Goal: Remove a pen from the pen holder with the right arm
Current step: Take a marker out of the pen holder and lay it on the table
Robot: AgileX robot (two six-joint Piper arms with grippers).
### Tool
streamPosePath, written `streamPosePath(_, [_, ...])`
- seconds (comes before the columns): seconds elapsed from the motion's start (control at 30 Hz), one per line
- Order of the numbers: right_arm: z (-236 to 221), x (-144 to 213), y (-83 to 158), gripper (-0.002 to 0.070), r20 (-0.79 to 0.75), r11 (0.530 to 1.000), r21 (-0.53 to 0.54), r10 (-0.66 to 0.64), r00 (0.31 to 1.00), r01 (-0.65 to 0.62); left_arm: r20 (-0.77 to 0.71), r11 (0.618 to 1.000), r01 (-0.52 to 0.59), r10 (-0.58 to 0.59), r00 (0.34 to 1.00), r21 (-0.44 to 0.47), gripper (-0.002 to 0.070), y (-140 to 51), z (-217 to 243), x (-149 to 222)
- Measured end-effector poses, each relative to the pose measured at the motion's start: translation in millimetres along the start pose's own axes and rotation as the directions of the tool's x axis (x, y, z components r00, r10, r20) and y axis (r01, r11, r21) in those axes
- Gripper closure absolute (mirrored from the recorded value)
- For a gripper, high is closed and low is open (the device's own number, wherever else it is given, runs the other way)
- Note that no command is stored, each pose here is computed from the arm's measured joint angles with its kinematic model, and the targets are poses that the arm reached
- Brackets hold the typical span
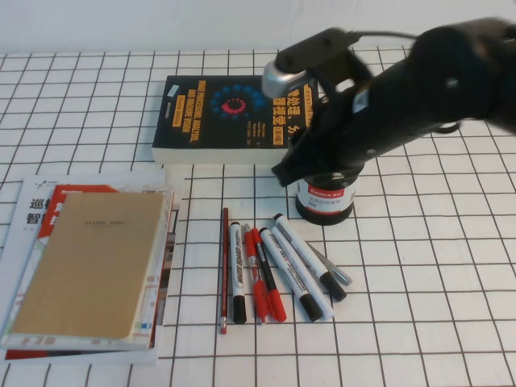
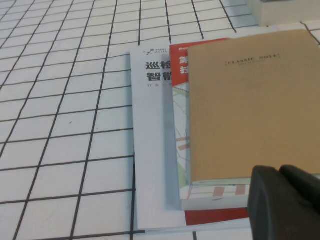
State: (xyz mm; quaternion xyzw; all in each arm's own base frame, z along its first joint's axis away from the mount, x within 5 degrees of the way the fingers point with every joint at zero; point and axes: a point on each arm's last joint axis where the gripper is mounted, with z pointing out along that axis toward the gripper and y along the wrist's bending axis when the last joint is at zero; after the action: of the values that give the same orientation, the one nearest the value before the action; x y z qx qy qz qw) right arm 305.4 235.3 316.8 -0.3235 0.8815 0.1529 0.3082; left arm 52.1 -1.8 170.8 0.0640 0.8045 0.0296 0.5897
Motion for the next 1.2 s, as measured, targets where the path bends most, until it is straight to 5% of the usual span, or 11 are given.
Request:
streamPosePath(0.13, [-50,9,7,0.0625,0.012,1.0,-0.009,-0.012,1.0,0.012,0.0,1.0,0.0,0.0,1.0,0.0,0.0679,0.0,0,0])
streamPosePath(0.23, [-83,21,12,0.0673,0.015,1.0,-0.014,-0.02,1.0,0.02,0.0,1.0,0.0,0.0,1.0,0.0,0.0679,0.0,0,0])
streamPosePath(0.8, [-181,157,24,0.0691,-0.009,0.998,0.023,0.054,0.998,-0.054,0.0,1.0,0.0,0.0,1.0,0.0,0.0679,0.0,0,0])
streamPosePath(1.2, [-147,220,13,0.0692,0.171,0.993,0.113,0.008,0.985,-0.027,0.0,1.0,0.0,0.0,1.0,0.0,0.0679,0.0,0,0])
